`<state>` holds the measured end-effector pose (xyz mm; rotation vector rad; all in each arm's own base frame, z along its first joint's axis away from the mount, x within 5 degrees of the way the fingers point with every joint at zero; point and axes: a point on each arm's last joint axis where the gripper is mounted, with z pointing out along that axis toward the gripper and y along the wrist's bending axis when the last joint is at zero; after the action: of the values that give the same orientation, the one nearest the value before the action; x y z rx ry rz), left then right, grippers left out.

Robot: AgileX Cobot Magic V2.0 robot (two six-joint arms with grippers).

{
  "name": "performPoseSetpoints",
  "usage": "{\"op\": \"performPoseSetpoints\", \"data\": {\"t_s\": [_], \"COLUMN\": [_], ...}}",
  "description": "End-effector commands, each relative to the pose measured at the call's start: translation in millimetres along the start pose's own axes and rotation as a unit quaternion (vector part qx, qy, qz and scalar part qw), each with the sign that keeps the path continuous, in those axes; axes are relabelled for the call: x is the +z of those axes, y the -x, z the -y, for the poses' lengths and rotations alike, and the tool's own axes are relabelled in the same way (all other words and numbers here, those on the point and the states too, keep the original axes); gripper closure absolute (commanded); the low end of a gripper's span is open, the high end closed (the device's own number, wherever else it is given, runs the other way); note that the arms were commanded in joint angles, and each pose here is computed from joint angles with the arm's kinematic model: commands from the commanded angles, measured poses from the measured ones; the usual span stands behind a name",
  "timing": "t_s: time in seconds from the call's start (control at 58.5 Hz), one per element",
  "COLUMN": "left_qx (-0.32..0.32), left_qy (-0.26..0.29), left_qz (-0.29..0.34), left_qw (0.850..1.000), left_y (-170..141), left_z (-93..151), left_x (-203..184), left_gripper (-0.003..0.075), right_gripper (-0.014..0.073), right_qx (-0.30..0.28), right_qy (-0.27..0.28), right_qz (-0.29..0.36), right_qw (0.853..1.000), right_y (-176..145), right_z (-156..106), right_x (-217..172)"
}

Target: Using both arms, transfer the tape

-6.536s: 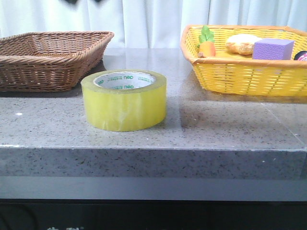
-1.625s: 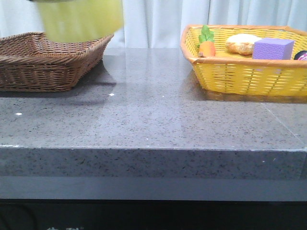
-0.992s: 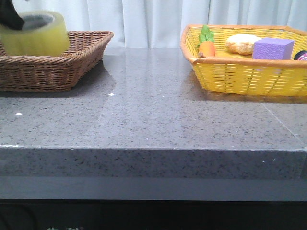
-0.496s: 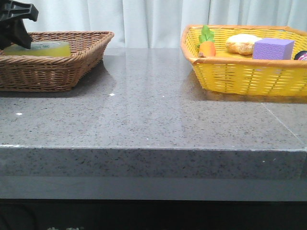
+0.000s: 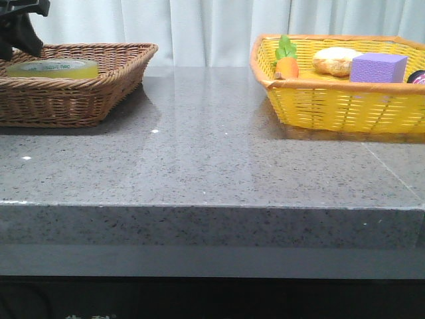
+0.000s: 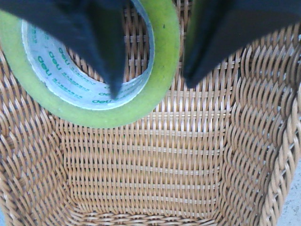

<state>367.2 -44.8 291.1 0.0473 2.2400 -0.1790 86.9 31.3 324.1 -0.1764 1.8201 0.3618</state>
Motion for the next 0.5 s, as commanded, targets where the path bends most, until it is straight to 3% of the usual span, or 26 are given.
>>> {"op": "performPoseSetpoints", "data": {"t_s": [0.0,0.068,0.308,0.479], "left_qx": [-0.006,-0.006,-0.004,-0.003], "left_qy": [-0.004,-0.004,-0.008,-0.009], "left_qz": [0.069,0.069,0.103,0.123], "left_qw": [0.998,0.998,0.995,0.992], "left_y": [24.5,24.9,32.2,17.4], "left_z": [2.8,3.0,5.6,6.4], "left_x": [-24.0,-25.8,-56.1,-91.7], "left_gripper": [0.0635,0.0736,0.0740,0.0740], "right_gripper": [0.0684,0.0684,0.0684,0.0684], "right_qx": [0.002,0.002,0.002,0.002], "right_qy": [-0.007,-0.007,-0.007,-0.007], "right_qz": [0.047,0.047,0.047,0.047], "right_qw": [0.999,0.999,0.999,0.999], "right_y": [13.7,13.7,13.7,13.7], "right_z": [0.4,0.4,0.4,0.4], "right_x": [-2.6,-2.6,-2.6,-2.6]}}
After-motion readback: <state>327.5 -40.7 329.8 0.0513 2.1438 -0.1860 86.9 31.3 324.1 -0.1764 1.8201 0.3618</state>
